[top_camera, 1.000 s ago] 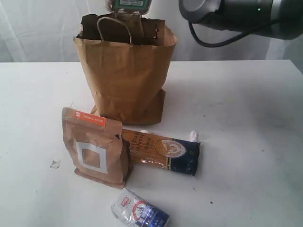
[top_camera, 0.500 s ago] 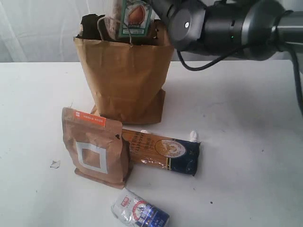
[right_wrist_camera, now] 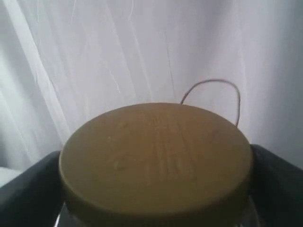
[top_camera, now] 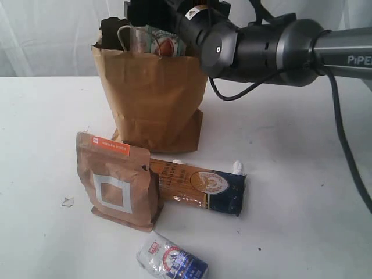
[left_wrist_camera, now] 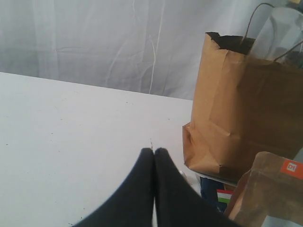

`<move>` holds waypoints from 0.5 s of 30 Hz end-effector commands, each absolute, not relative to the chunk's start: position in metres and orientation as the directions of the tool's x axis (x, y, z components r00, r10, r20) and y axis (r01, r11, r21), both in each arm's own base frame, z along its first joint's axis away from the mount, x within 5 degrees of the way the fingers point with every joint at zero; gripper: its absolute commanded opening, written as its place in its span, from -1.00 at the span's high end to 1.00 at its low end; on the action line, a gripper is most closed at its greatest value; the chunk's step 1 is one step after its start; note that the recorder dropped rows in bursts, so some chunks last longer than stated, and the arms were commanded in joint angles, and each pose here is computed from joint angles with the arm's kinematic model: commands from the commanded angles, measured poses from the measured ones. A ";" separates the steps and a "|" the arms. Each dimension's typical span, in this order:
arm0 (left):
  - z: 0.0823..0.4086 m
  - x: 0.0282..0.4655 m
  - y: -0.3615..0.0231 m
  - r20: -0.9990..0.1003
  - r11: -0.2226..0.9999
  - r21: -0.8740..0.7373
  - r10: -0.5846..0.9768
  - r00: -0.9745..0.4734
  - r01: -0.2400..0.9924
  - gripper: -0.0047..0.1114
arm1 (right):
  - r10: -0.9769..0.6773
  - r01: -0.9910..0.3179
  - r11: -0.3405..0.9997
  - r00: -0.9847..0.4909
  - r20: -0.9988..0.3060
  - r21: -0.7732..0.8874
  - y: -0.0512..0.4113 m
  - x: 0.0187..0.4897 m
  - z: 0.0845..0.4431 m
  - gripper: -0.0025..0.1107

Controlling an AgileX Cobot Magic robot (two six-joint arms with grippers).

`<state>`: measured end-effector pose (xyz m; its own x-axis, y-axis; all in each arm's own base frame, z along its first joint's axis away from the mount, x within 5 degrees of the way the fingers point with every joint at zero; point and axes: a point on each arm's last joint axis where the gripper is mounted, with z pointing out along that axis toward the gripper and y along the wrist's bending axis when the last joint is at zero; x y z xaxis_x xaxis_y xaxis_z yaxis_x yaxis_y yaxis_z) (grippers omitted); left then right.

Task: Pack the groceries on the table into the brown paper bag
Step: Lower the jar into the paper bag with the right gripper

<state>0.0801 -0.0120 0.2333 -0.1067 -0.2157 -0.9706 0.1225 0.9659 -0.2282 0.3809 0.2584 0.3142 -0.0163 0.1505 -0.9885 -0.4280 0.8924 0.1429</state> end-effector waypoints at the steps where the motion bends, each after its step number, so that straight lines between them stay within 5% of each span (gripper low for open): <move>1: 0.236 0.079 -0.013 -0.975 0.967 -0.212 -0.200 -0.097 0.140 0.92 | 0.093 -0.440 0.893 -0.036 -0.995 0.100 0.258 0.382 0.311 0.69; 11: 0.236 0.079 -0.013 -0.975 0.967 -0.212 -0.200 -0.097 0.140 0.92 | 0.018 -0.445 0.895 -0.017 -1.000 0.024 0.259 0.384 0.306 0.02; 15: 0.236 0.079 -0.013 -0.975 0.967 -0.212 -0.200 -0.097 0.140 0.92 | 0.015 -0.446 0.894 -0.022 -1.000 0.024 0.259 0.383 0.305 -0.03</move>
